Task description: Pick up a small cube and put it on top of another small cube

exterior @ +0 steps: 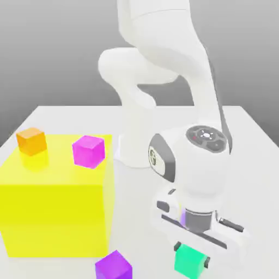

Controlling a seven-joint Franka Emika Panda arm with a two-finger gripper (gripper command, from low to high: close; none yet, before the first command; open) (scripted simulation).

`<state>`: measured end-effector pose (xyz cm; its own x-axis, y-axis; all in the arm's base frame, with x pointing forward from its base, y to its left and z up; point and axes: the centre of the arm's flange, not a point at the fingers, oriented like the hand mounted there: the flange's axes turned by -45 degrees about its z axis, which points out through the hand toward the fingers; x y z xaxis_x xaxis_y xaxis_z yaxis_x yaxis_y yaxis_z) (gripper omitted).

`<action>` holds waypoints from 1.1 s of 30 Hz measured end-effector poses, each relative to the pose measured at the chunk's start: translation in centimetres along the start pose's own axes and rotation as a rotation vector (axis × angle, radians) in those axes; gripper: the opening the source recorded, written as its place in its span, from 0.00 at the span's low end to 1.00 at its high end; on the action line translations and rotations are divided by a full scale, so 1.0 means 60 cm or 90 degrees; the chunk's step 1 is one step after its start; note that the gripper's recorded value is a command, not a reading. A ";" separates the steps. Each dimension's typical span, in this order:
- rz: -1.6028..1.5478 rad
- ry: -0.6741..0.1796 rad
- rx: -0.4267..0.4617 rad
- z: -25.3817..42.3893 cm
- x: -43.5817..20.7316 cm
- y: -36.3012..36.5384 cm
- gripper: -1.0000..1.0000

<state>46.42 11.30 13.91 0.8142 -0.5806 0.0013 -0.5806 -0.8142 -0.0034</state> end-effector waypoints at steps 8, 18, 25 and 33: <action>0.001 0.001 0.002 -0.089 0.003 -0.002 0.00; 0.191 0.054 -0.020 -0.311 0.210 0.230 0.00; 0.325 0.040 -0.023 -0.450 0.214 0.451 0.00; 0.452 0.002 0.002 -0.488 0.143 0.644 0.00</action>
<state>30.90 -25.22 43.06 0.2388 -0.9711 -0.0001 -0.9710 -0.2388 -0.0073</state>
